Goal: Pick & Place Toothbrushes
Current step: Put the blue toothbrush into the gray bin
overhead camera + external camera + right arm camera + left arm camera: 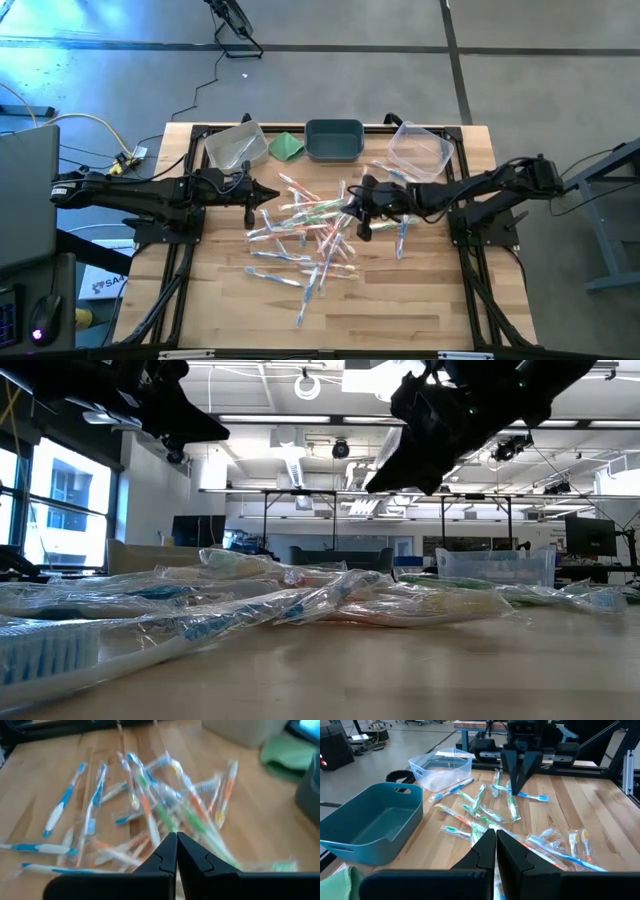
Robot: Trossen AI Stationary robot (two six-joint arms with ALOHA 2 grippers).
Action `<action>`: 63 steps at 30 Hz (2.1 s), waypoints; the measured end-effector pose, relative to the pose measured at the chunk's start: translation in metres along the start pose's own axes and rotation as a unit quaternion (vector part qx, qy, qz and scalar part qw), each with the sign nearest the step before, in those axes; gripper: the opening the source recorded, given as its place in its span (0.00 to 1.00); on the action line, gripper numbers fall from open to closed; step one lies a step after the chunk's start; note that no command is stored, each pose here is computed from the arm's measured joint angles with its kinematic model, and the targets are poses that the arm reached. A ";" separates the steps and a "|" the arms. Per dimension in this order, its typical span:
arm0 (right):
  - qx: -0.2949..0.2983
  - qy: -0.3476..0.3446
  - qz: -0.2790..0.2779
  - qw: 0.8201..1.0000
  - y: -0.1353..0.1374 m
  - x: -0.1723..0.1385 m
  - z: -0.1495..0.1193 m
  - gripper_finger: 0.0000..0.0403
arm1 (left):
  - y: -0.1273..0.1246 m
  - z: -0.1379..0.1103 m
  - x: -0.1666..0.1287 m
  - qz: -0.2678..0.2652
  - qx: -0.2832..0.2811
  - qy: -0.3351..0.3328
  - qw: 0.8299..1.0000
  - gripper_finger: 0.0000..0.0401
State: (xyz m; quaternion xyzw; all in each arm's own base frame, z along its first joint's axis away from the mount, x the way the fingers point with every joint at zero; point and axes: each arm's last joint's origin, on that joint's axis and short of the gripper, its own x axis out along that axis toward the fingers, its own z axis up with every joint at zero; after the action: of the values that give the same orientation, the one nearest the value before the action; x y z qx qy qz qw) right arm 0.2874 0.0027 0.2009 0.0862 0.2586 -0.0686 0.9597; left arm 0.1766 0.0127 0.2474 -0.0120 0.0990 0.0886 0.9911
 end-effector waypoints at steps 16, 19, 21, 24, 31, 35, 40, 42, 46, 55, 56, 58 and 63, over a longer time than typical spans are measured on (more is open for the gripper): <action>0.138 -0.012 -0.063 0.988 0.059 -0.015 -0.023 0.01 | 0.000 0.000 0.000 0.000 0.000 0.001 1.000 0.03; 0.166 -0.026 -0.071 0.983 0.069 -0.019 -0.027 0.01 | 0.000 0.000 0.000 0.000 0.000 0.001 1.000 0.03; 0.190 -0.034 -0.073 0.979 0.074 -0.022 -0.029 0.01 | 0.000 0.000 0.000 0.000 0.000 0.002 1.000 0.03; 0.223 -0.043 -0.079 0.971 0.081 -0.025 -0.032 0.01 | 0.000 -0.001 0.000 0.000 0.001 0.004 1.000 0.03; 0.322 -0.040 -0.126 0.937 0.079 -0.029 -0.043 0.01 | 0.000 -0.001 0.000 0.000 0.001 0.005 1.000 0.03; 0.362 -0.019 -0.158 0.919 0.074 -0.030 -0.051 0.01 | 0.000 -0.004 0.000 0.001 0.003 0.020 1.000 0.03; 0.416 0.022 -0.209 0.884 0.066 -0.035 -0.065 0.01 | 0.000 -0.009 0.000 0.001 0.006 0.044 0.999 0.03; 0.433 0.041 -0.226 0.872 0.064 -0.037 -0.069 0.01 | 0.000 -0.009 0.000 0.002 0.006 0.049 0.999 0.03; 0.461 0.078 -0.251 0.847 0.060 -0.041 -0.077 0.01 | 0.000 -0.010 0.000 0.002 0.006 0.052 0.999 0.03; 0.494 0.162 -0.284 0.806 0.057 -0.048 -0.087 0.01 | 0.000 -0.010 0.000 0.002 0.006 0.052 0.999 0.03; 0.496 0.169 -0.285 0.802 0.057 -0.049 -0.088 0.01 | 0.000 -0.010 0.000 0.002 0.006 0.052 0.999 0.03; 0.497 0.182 -0.288 0.798 0.057 -0.050 -0.089 0.01 | 0.000 -0.010 0.000 0.002 0.006 0.052 0.999 0.03; 0.496 0.194 -0.290 0.795 0.056 -0.053 -0.089 0.01 | 0.000 -0.010 0.000 0.002 0.006 0.052 0.999 0.03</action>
State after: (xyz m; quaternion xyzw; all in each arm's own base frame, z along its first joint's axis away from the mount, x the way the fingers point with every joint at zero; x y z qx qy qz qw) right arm 0.2083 0.0796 0.1595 0.4828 0.3825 -0.4444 0.6505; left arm 0.1742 0.0126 0.2377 -0.0102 0.1509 0.0890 0.9845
